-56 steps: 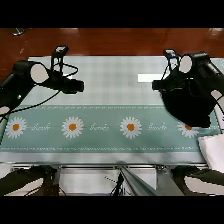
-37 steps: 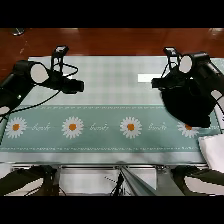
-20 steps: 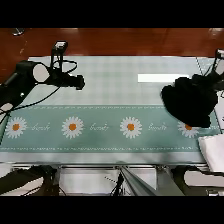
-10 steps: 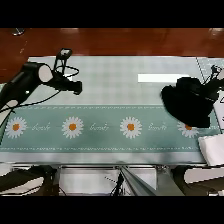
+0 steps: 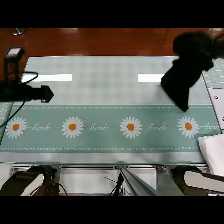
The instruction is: Fold the shirts.
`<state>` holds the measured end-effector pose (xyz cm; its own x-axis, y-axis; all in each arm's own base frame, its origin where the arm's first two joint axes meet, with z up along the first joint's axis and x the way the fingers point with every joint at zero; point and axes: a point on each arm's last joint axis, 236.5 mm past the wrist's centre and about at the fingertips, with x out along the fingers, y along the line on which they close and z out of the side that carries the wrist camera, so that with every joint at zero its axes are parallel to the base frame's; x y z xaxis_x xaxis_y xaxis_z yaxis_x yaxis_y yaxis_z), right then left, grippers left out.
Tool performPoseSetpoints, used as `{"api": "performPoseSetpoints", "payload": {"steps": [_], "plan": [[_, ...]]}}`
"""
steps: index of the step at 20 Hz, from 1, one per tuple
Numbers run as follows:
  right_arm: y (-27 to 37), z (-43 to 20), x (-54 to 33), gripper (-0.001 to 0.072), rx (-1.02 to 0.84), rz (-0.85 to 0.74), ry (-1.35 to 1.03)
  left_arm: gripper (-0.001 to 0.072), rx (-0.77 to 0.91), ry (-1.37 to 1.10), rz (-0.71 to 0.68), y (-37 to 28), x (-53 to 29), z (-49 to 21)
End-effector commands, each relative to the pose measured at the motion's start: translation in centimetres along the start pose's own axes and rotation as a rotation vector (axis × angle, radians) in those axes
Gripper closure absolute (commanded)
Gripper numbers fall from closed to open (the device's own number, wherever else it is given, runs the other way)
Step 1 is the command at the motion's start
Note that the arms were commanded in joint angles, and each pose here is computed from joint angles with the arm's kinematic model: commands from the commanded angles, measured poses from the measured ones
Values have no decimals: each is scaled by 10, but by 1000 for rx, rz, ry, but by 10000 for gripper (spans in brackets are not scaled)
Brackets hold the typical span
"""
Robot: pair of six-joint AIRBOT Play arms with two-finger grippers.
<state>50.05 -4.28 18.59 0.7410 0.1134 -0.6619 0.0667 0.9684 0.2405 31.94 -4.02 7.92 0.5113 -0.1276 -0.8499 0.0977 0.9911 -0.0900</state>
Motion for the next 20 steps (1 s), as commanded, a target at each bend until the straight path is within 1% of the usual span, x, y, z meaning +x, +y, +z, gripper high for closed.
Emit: {"api": "performPoseSetpoints", "payload": {"steps": [1, 3, 5, 8, 11, 14, 17, 20], "plan": [[96, 71, -109, 684, -143, 137, -291, 4, -65, -48, -96, -21, -16, -45], [141, 84, -162, 683, -207, 213, -393, 5, -101, -48, -161, -35, -12, -63], [179, 81, -203, 684, -261, 290, -446, 5, -139, -49, -215, -47, -7, -69], [222, 52, -228, 683, -367, 387, -417, 5, -181, -87, -263, -56, -5, -59], [255, -12, -203, 683, -447, 468, -204, 5, -204, -141, -282, -59, -8, -46], [286, -106, -147, 683, -484, 536, 59, 5, -201, -144, -281, -59, -7, -46], [305, -206, -81, 683, -406, 553, 252, 5, -211, -125, -290, -60, -3, -52], [319, -276, -28, 683, -261, 576, 405, 5, -201, -93, -307, -68, 3, -62]]}}
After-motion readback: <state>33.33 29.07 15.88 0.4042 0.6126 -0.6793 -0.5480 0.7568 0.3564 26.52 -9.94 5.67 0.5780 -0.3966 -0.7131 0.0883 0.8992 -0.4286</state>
